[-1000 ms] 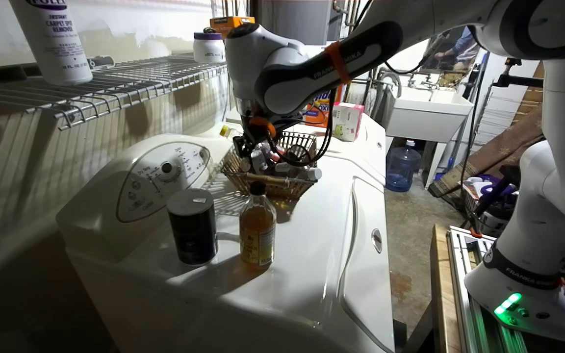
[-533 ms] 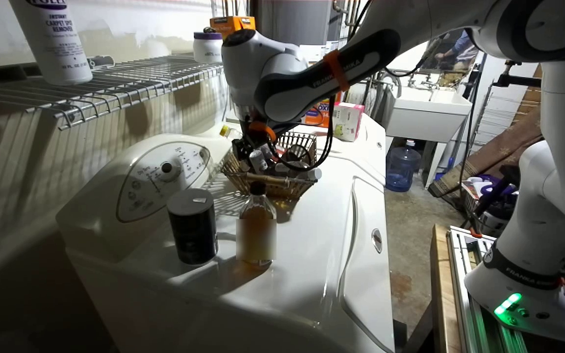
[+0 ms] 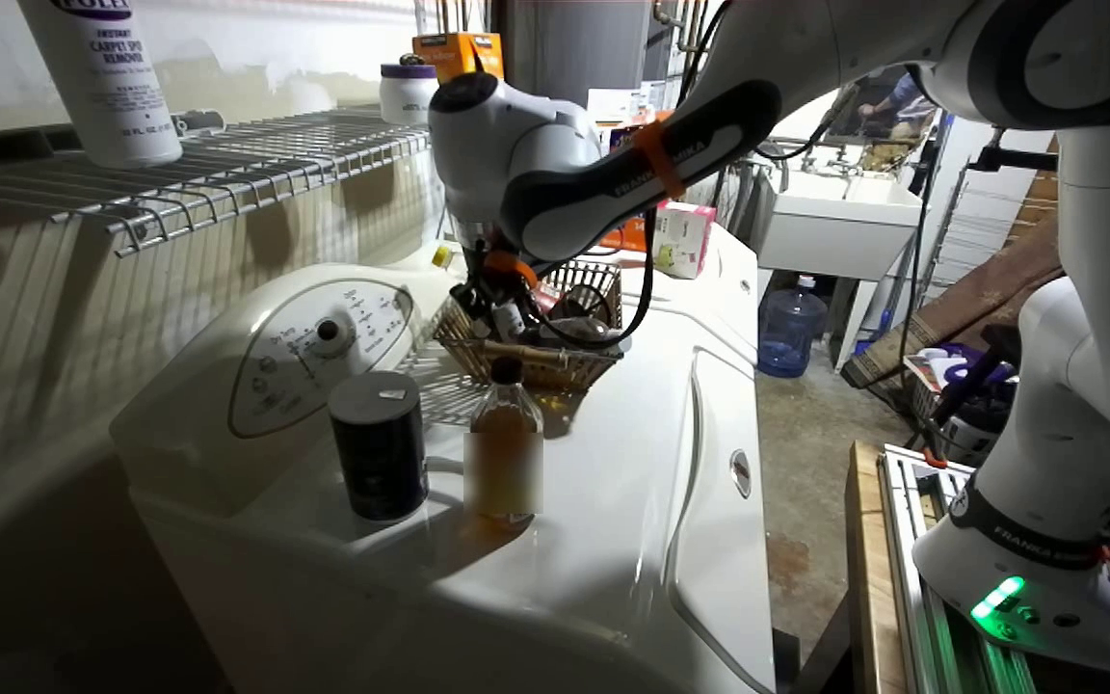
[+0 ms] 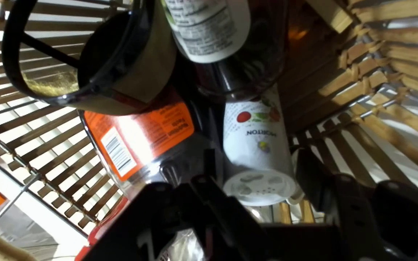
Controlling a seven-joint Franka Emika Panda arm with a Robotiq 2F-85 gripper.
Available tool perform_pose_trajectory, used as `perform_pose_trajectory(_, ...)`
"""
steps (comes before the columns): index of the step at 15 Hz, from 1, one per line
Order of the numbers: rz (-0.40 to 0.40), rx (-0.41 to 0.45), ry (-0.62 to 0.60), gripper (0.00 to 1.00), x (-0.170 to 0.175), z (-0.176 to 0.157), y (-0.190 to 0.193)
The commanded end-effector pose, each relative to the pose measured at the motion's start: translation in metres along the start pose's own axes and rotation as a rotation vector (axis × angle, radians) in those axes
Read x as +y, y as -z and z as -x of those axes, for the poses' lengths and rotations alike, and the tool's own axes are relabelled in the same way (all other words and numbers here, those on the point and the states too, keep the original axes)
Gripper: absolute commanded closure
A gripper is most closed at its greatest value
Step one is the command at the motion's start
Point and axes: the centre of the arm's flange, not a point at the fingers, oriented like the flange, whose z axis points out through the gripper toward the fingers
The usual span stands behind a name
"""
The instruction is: Remove the white container from the basket and put it on the washing machine on the left.
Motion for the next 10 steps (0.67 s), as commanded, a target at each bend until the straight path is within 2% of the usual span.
perform_pose_trajectory(1, 0.002, 0.053, 0.036, 0.72, -0.008, 0.003, 0.002)
perform_pose_trajectory(2, -0.003, 0.051, 0.042, 0.8, -0.009, 0.006, 0.009)
perform_pose_trajectory(5, -0.042, 0.061, 0.043, 0.8, -0.006, 0.015, 0.06)
perform_pose_trajectory(7, -0.071, 0.107, 0.047, 0.8, -0.002, 0.016, 0.098)
perform_pose_trajectory(10, -0.113, 0.182, 0.023, 0.8, 0.024, 0.021, 0.153)
